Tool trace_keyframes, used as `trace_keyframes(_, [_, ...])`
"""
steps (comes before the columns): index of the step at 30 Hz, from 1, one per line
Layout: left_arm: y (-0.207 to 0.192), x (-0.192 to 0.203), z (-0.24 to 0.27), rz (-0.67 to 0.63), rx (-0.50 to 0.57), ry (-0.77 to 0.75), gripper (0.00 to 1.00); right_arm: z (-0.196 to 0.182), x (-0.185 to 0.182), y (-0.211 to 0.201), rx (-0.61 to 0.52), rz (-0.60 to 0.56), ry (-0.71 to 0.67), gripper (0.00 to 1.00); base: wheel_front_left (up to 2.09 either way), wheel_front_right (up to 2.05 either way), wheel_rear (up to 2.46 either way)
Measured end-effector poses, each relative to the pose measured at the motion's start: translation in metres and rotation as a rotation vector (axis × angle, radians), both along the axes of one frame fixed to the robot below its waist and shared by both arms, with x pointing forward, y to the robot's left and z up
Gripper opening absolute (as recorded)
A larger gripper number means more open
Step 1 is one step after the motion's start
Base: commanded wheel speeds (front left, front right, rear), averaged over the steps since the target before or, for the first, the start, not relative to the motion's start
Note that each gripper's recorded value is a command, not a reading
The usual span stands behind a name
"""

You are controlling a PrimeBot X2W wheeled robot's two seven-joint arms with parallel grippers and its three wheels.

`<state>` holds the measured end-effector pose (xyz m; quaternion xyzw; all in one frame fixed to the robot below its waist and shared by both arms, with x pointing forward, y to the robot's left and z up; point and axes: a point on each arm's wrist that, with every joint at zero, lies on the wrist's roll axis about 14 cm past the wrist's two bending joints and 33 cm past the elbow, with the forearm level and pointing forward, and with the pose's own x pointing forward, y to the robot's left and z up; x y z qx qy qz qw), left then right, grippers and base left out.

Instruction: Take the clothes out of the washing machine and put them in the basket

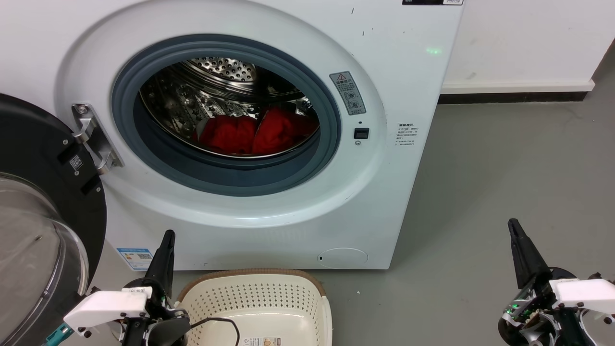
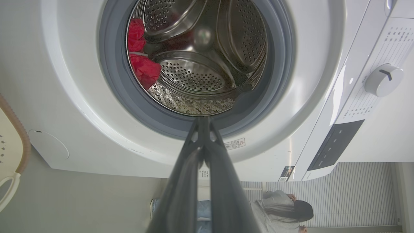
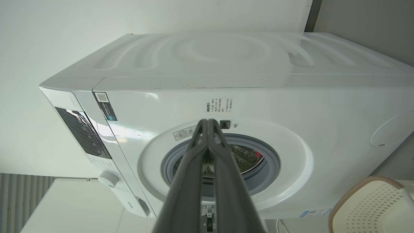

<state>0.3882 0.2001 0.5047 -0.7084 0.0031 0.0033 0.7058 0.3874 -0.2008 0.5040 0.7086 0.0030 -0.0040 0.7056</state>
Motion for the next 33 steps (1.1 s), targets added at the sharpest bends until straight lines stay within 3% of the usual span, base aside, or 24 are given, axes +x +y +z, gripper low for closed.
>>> trace_keyframes(18, [0.0,0.0,0.0,0.0,0.0,0.0,0.0,0.0,0.0,0.0,0.0,0.0,0.0,0.0,0.0,0.0,0.0])
trace_keyframes(19, [0.0,0.0,-0.001,0.0,0.0,0.002,1.0,-0.001,0.0,0.0,0.0,0.0,0.002,1.0,0.0,0.0,0.0])
trace_keyframes(24, [-0.003,-0.008,-0.018,-0.003,-0.003,0.054,1.0,-0.018,-0.009,-0.001,0.003,-0.009,0.054,1.0,0.0,0.0,0.0])
trace_keyframes(33, [-0.011,-0.004,-0.007,-0.009,0.062,0.022,1.0,-0.013,-0.011,-0.003,-0.08,-0.034,0.039,1.0,0.0,0.0,0.0])
